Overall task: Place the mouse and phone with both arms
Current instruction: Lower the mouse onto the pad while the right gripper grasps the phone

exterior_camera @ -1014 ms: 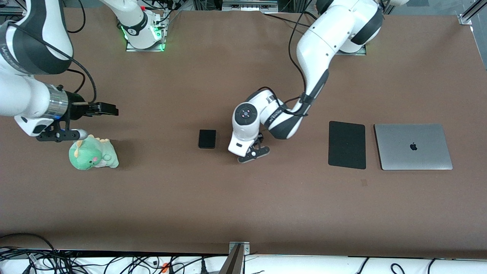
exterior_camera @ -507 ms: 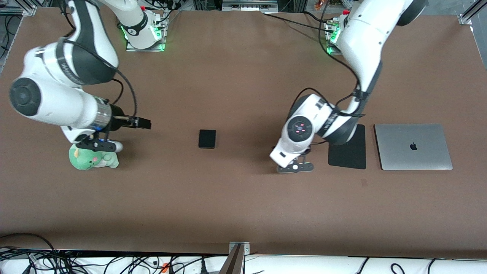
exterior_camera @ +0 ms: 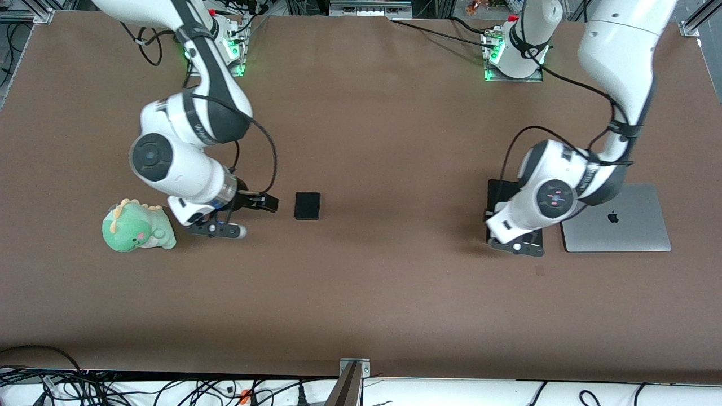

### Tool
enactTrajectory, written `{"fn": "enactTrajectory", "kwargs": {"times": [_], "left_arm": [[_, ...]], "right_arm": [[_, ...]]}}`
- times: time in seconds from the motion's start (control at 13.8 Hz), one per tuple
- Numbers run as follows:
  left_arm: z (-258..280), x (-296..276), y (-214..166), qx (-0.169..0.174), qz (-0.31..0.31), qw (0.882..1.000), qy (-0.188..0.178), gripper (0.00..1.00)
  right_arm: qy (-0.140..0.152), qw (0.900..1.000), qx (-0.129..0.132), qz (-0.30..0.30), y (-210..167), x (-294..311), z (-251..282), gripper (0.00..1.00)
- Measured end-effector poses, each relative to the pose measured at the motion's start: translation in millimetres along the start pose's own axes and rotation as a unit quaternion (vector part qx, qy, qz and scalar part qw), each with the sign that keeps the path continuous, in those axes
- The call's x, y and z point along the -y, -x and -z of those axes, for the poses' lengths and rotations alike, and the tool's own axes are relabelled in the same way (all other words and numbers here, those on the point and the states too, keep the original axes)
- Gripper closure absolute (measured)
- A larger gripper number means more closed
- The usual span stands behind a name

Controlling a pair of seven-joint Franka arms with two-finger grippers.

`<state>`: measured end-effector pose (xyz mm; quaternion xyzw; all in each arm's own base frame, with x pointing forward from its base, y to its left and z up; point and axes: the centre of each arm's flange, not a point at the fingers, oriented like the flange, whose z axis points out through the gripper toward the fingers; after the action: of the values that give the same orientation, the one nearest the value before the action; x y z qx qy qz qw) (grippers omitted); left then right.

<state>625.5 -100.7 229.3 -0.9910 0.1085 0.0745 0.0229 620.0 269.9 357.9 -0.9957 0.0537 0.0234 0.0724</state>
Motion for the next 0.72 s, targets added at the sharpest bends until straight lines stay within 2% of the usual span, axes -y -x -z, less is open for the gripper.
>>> {"fn": "enactTrajectory", "kwargs": {"times": [0.22,0.51,0.58,0.72], "left_arm": [[-21.2,38.6,14.3,-0.005,-0.014,1.0,0.01,0.39],[-32.3,21.0,19.3,-0.004,-0.028,0.999,0.015,0.39],[-35.6,19.5,20.2,-0.002,-0.029,0.999,0.016,0.35],[-43.2,19.4,21.2,0.004,-0.029,0.999,0.018,0.17]], "right_arm": [[0.002,1.0,-0.014,0.015,24.2,24.0,-44.8,0.0],[0.01,0.999,-0.027,0.018,51.8,35.3,-108.5,0.0],[0.013,0.999,-0.029,0.015,58.5,36.9,-124.8,0.0],[0.017,0.999,-0.035,0.007,69.3,38.5,-150.6,0.0]]}}
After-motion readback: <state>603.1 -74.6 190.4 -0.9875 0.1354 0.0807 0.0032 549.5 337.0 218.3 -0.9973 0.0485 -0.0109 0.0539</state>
